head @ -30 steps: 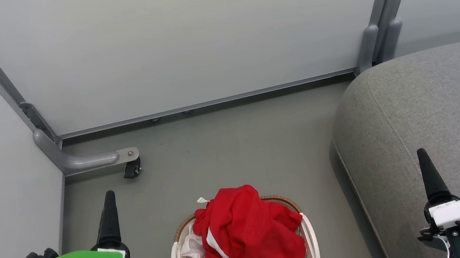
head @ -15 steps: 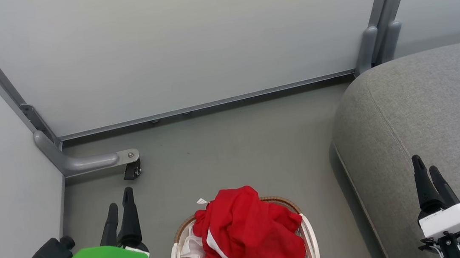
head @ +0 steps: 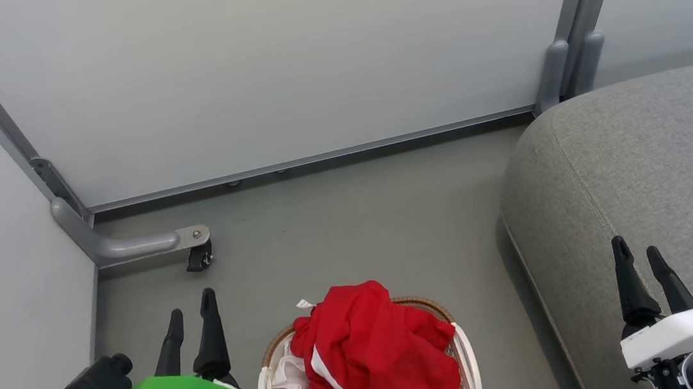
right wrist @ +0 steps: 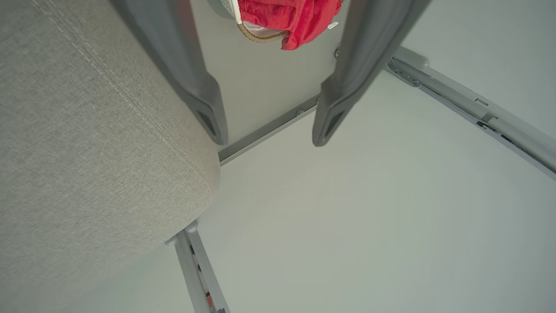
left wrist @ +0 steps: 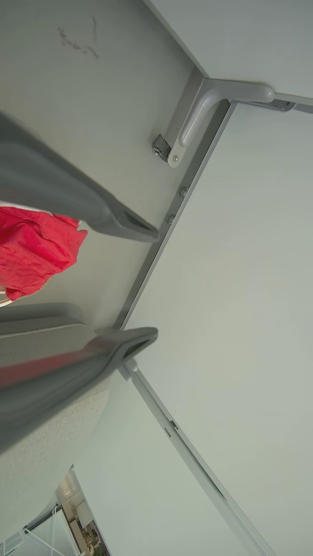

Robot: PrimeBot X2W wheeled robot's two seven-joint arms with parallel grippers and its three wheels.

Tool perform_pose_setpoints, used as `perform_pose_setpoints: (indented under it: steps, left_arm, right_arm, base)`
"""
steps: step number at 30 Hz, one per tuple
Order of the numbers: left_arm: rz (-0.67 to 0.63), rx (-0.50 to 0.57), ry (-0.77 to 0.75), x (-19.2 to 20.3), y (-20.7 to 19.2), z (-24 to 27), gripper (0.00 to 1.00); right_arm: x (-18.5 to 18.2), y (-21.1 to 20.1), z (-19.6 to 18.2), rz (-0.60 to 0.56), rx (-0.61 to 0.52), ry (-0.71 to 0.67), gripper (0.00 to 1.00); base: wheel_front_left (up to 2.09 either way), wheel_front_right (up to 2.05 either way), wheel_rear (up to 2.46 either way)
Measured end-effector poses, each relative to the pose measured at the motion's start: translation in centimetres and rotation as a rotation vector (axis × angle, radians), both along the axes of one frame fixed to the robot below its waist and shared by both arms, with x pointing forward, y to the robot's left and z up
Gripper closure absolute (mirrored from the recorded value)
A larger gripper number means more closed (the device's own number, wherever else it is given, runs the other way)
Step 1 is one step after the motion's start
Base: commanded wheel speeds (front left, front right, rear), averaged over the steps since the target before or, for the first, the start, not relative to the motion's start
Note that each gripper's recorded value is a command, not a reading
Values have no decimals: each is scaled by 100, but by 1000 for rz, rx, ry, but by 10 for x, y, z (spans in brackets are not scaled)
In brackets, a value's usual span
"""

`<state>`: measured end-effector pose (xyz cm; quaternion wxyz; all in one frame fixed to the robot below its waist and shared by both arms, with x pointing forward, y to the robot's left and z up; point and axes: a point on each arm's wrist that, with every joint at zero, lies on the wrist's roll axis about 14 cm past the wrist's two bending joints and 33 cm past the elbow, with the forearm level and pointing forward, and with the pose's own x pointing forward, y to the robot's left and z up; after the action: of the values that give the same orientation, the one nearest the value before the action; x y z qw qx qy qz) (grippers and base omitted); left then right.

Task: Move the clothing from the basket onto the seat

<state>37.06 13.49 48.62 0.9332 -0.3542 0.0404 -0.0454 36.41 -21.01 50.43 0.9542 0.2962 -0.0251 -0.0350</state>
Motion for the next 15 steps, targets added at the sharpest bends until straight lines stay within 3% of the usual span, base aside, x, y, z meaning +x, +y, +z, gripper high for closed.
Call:
perform_pose_setpoints:
  steps: [15]
  left_arm:
    - [-15, 121, -10, -3, -4, -7, 0]
  right_arm:
    - [-2, 4, 1, 15, -160, -8, 0]
  base:
    - [0, 0, 0]
